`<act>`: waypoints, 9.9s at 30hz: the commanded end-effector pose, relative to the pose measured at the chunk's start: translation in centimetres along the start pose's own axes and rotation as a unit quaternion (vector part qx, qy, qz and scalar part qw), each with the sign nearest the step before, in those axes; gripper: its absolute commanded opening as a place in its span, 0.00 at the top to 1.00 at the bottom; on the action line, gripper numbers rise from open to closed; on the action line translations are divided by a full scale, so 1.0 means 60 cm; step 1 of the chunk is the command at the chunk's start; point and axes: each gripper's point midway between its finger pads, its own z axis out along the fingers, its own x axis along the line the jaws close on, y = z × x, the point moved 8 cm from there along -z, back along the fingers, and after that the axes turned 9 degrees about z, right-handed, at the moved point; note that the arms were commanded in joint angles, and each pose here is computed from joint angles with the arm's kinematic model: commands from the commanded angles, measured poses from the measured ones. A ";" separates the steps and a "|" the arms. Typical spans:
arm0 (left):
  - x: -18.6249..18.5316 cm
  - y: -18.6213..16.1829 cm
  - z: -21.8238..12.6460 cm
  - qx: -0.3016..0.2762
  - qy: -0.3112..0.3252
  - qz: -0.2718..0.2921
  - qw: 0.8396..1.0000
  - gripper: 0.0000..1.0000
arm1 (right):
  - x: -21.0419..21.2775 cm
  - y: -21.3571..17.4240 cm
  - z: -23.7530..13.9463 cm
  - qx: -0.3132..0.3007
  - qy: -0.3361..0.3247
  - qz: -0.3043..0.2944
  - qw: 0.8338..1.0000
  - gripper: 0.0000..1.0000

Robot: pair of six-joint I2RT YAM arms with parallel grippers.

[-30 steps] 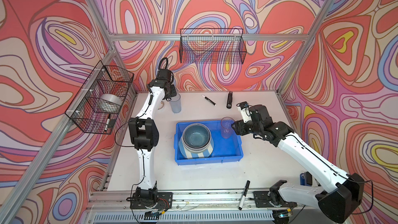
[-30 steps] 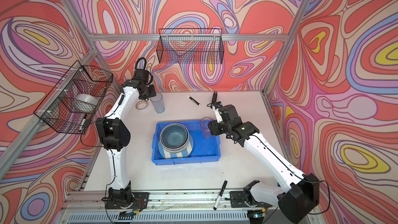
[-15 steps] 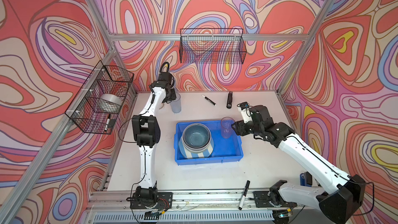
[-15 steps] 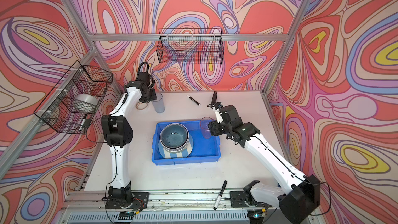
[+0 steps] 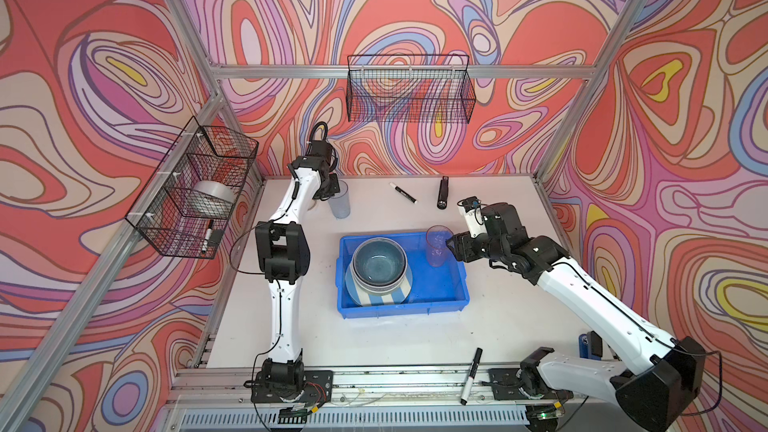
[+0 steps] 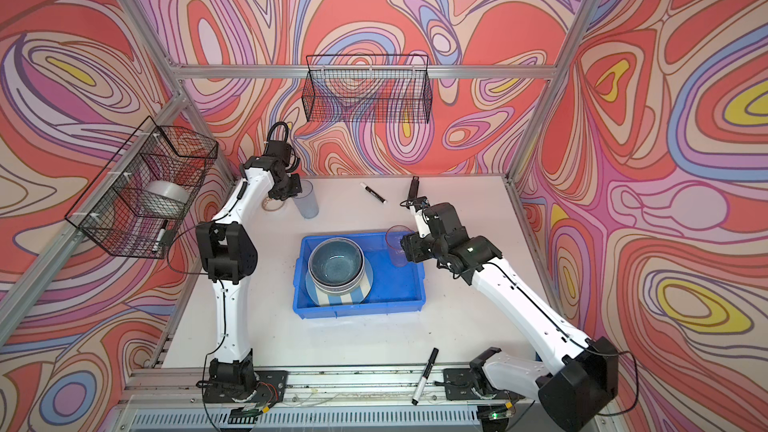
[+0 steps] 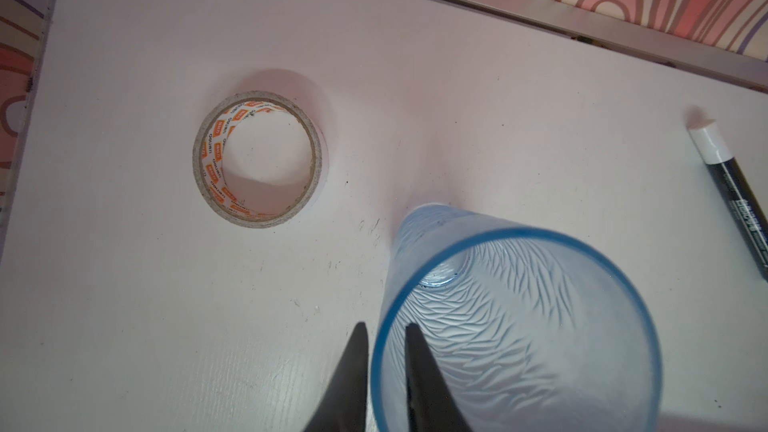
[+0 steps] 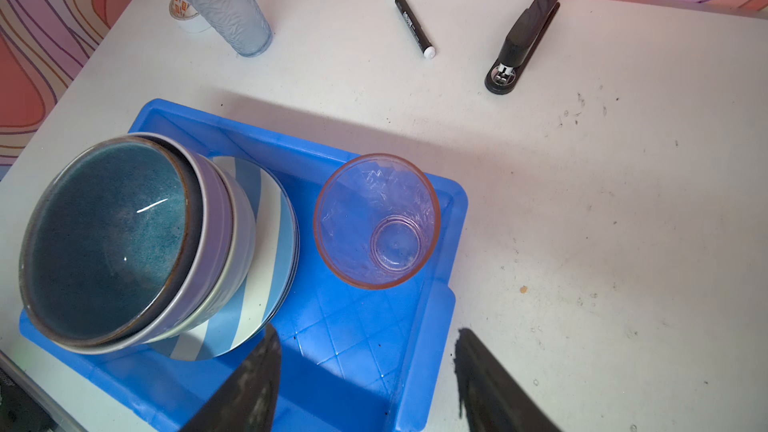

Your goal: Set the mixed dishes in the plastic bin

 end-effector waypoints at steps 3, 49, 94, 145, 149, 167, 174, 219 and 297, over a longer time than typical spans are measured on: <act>0.011 -0.011 0.005 0.031 0.003 0.002 1.000 0.88 | 0.000 0.001 -0.010 -0.008 0.004 0.003 1.000 0.32; -0.159 -0.170 -0.450 -0.254 0.026 0.172 0.951 1.00 | 0.093 0.117 -0.069 -0.048 0.176 0.007 0.983 0.34; -0.320 -0.257 -0.505 -0.314 -0.056 0.245 0.916 1.00 | 0.138 0.158 0.009 -0.070 0.174 0.075 0.979 0.56; -0.185 -0.370 -0.574 -0.200 -0.241 0.199 0.929 0.57 | 0.107 0.094 -0.063 0.008 0.086 -0.003 0.996 1.00; -0.125 -0.375 -0.563 -0.221 -0.163 0.176 0.945 0.50 | 0.089 0.069 -0.077 0.049 0.049 -0.010 0.998 1.00; 0.005 -0.387 -0.466 -0.179 -0.072 0.092 0.977 0.33 | 0.044 -0.016 -0.031 0.225 -0.065 0.010 0.972 1.00; 0.009 -0.371 -0.430 -0.163 -0.082 0.075 0.980 0.32 | 0.026 -0.045 -0.003 0.256 -0.104 0.020 0.961 1.00; 0.033 -0.352 -0.349 -0.135 -0.067 0.028 0.988 0.32 | -0.012 -0.121 0.045 0.290 -0.149 0.024 0.945 0.86; 0.117 -0.331 -0.029 -0.318 0.082 0.065 0.942 0.00 | -0.352 -0.042 0.169 -0.213 -0.304 0.157 0.915 0.02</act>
